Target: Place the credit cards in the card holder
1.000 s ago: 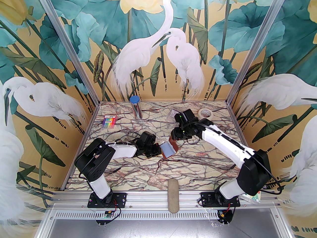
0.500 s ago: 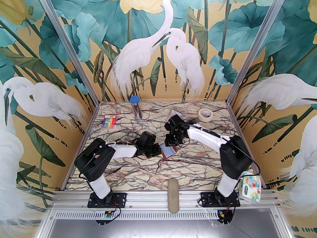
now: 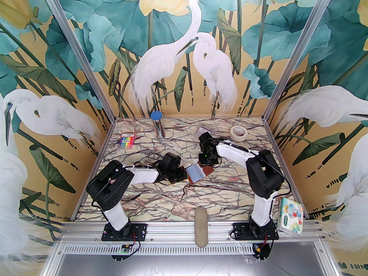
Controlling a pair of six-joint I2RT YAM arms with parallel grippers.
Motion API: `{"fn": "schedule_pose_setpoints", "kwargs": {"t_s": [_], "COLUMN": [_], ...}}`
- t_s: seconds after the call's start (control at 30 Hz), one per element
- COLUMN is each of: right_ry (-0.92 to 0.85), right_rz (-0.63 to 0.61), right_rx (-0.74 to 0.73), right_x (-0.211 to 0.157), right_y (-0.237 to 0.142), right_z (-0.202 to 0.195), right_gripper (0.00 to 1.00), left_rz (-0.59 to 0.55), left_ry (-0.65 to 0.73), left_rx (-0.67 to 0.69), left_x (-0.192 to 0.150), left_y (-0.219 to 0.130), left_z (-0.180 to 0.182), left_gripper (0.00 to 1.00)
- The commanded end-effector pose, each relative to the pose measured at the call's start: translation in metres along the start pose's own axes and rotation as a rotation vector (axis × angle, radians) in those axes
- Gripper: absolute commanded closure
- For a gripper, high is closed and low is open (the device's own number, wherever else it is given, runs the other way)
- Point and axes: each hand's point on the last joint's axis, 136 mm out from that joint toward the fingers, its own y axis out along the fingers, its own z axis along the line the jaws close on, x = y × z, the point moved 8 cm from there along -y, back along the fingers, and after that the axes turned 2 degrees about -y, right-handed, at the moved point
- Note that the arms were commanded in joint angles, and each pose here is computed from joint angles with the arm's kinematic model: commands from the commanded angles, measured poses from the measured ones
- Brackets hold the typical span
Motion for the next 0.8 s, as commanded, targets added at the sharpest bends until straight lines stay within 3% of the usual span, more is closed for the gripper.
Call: {"fn": "schedule_pose_setpoints", "kwargs": {"t_s": [0.0, 0.5, 0.77], "right_ry": [-0.018, 0.048, 0.218], "right_rz": [0.011, 0.002, -0.076], "right_rx": [0.013, 0.142, 0.174], "right_x": [-0.003, -0.052, -0.07], "right_y": [0.013, 0.008, 0.001], "right_z": [-0.001, 0.035, 0.051], "right_gripper": [0.82, 0.82, 0.83], "left_rz": [0.002, -0.036, -0.102], "left_ry": [0.011, 0.043, 0.003], "left_rx": [0.028, 0.087, 0.12], "left_x": [-0.005, -0.005, -0.003], "left_y": [-0.003, -0.024, -0.065], "left_z": [0.004, 0.0, 0.006], "left_gripper": [0.94, 0.87, 0.76]}}
